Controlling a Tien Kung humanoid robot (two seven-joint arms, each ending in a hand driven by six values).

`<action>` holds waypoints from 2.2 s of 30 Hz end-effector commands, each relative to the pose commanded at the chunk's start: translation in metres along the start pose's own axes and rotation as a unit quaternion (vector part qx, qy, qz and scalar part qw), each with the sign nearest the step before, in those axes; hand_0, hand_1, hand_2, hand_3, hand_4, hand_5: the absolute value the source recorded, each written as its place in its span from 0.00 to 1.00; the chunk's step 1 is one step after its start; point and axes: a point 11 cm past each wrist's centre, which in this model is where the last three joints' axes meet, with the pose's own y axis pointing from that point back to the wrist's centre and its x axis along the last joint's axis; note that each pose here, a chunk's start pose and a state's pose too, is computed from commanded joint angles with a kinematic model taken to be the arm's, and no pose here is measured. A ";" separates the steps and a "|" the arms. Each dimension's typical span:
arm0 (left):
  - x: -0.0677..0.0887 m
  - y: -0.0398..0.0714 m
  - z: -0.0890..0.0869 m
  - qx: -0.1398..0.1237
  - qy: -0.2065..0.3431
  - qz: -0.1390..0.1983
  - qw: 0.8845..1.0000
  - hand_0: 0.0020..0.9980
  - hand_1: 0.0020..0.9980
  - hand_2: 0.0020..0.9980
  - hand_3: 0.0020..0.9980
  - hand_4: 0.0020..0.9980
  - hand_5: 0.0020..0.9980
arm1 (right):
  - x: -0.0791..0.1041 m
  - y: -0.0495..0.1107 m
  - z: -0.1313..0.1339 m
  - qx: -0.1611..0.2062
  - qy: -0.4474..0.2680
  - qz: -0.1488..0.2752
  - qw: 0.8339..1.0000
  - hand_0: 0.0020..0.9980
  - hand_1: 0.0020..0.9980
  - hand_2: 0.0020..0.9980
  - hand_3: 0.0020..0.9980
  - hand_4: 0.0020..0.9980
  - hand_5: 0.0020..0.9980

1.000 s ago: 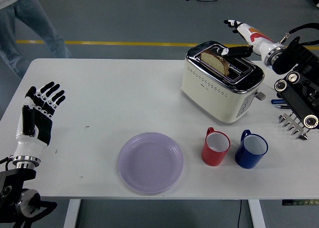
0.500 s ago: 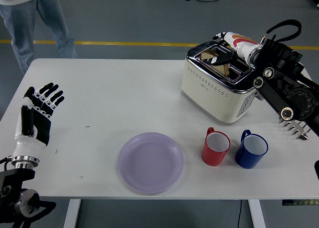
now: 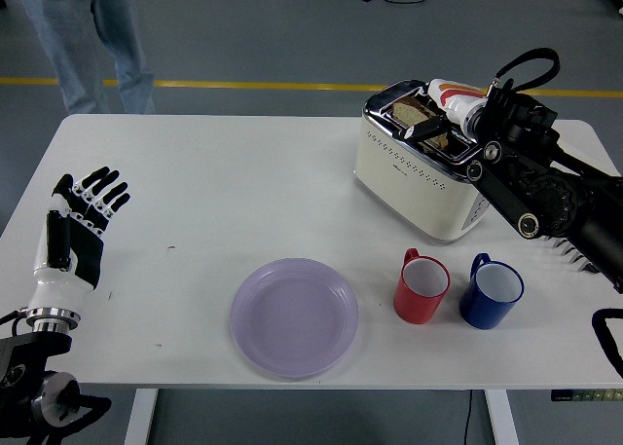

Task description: Push plate across desktop,pick up the break from the machine,place the break in the plate

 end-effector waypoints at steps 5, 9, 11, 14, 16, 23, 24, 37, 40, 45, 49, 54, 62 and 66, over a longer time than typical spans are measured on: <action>0.001 0.001 -0.003 0.004 -0.001 0.001 1.000 0.77 0.75 0.77 0.68 0.54 1.00 | -0.004 -0.002 0.001 -0.015 -0.001 0.005 1.000 0.35 0.45 0.50 0.64 0.83 0.51; -0.001 0.001 -0.006 0.008 -0.001 -0.002 1.000 0.77 0.75 0.77 0.68 0.54 1.00 | -0.005 -0.003 -0.003 -0.016 -0.006 0.014 1.000 0.35 0.45 0.50 0.64 0.83 0.51; -0.002 0.001 -0.007 0.010 0.000 -0.004 1.000 0.77 0.75 0.77 0.68 0.54 1.00 | -0.005 -0.003 -0.005 -0.016 -0.008 0.017 1.000 0.27 0.39 0.44 0.56 0.71 0.38; -0.004 0.001 -0.008 0.011 0.001 -0.005 1.000 0.77 0.75 0.77 0.68 0.54 1.00 | -0.007 -0.003 -0.006 -0.019 -0.006 0.021 1.000 0.27 0.39 0.44 0.56 0.71 0.38; -0.004 0.001 -0.008 0.012 0.001 -0.006 1.000 0.77 0.75 0.77 0.68 0.53 1.00 | -0.007 -0.003 -0.006 -0.021 -0.004 0.023 1.000 0.23 0.36 0.43 0.51 0.57 0.25; -0.004 0.000 -0.009 0.012 0.000 -0.006 1.000 0.77 0.75 0.77 0.68 0.53 1.00 | -0.008 -0.004 -0.008 -0.026 -0.001 0.033 0.999 0.32 0.37 0.43 0.49 0.37 0.05; -0.004 0.000 -0.009 0.012 0.000 -0.006 1.000 0.77 0.75 0.77 0.68 0.53 1.00 | -0.008 -0.004 -0.007 -0.028 -0.001 0.035 0.999 0.32 0.37 0.43 0.49 0.37 0.05; -0.002 -0.001 -0.011 0.014 -0.001 -0.004 1.000 0.76 0.73 0.76 0.68 0.53 1.00 | 0.012 -0.004 0.001 -0.035 -0.003 0.070 0.997 0.31 0.34 0.39 0.46 0.29 0.00; -0.002 -0.002 -0.011 0.014 -0.002 -0.003 1.000 0.75 0.73 0.75 0.67 0.53 1.00 | 0.019 -0.003 0.004 -0.038 -0.006 0.080 0.996 0.29 0.32 0.38 0.45 0.27 0.00; 0.000 -0.002 -0.010 0.013 -0.002 -0.001 1.000 0.75 0.73 0.75 0.67 0.53 1.00 | 0.035 -0.001 0.008 -0.038 -0.004 0.089 0.995 0.29 0.32 0.38 0.45 0.27 0.00; 0.002 -0.002 -0.011 0.014 -0.003 0.002 1.000 0.75 0.72 0.75 0.67 0.53 1.00 | 0.050 0.001 0.009 -0.035 -0.006 0.097 0.995 0.29 0.32 0.37 0.44 0.25 0.00; 0.003 -0.001 -0.011 0.014 -0.003 0.002 1.000 0.75 0.72 0.75 0.67 0.53 1.00 | 0.079 0.007 0.004 -0.018 -0.006 0.125 0.992 0.25 0.29 0.36 0.42 0.25 0.00; 0.004 0.001 -0.015 0.021 -0.003 0.004 1.000 0.75 0.72 0.75 0.67 0.54 1.00 | 0.124 0.031 -0.015 0.028 -0.044 0.175 0.983 0.16 0.23 0.32 0.39 0.22 0.00; 0.006 0.002 -0.018 0.029 -0.002 0.007 1.000 0.75 0.73 0.75 0.67 0.55 1.00 | 0.125 0.043 -0.026 0.062 -0.101 0.154 0.981 0.11 0.22 0.31 0.38 0.20 0.00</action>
